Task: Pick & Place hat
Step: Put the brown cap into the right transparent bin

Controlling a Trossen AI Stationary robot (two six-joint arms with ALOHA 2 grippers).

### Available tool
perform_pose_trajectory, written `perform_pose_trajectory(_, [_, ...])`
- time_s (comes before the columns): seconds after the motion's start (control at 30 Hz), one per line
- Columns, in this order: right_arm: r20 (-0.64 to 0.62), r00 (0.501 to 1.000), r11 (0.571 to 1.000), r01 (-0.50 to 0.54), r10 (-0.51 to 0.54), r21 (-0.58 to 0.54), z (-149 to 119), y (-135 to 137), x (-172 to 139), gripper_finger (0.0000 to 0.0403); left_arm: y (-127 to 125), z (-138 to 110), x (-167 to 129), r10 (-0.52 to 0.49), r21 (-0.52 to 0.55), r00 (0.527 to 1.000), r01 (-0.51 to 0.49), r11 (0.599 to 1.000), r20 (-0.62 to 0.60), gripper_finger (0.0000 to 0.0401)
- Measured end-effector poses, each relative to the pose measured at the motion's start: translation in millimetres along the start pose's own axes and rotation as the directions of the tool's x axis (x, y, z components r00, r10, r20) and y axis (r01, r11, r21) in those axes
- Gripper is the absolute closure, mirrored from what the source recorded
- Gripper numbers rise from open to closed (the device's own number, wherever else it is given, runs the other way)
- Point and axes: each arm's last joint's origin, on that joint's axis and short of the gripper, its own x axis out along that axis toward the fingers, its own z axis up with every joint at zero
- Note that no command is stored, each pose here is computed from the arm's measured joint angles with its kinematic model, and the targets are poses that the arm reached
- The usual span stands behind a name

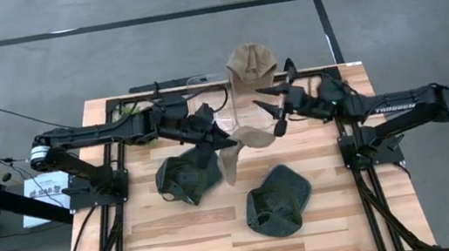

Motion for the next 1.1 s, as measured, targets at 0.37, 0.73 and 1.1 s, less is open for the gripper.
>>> perform_pose_trajectory(0.37, [-0.439, 0.869, 0.959, -0.278, 0.228, -0.052, 35.1, -5.2, 29.6, 0.0273, -1.4, -6.8, 0.8, 0.022, -0.013, 0.998, -0.023, 1.0, -0.06, 0.0365])
perform_pose_trajectory(0.73, [-0.409, 0.82, 0.883, -0.465, 0.4, -0.07, 38.4, 5.6, 38.9, 0.0277, -5.0, -11.4, 1.8, 0.017, -0.017, 0.995, -0.019, 1.0, -0.097, 0.0364])
perform_pose_trajectory(1.1, [-0.326, 0.826, 0.858, -0.508, 0.46, -0.078, 48.5, 22.1, 39.5, 0.0272, -4.3, -13.3, 1.8, 0.033, -0.021, 0.993, -0.035, 0.999, -0.114, 0.0363])
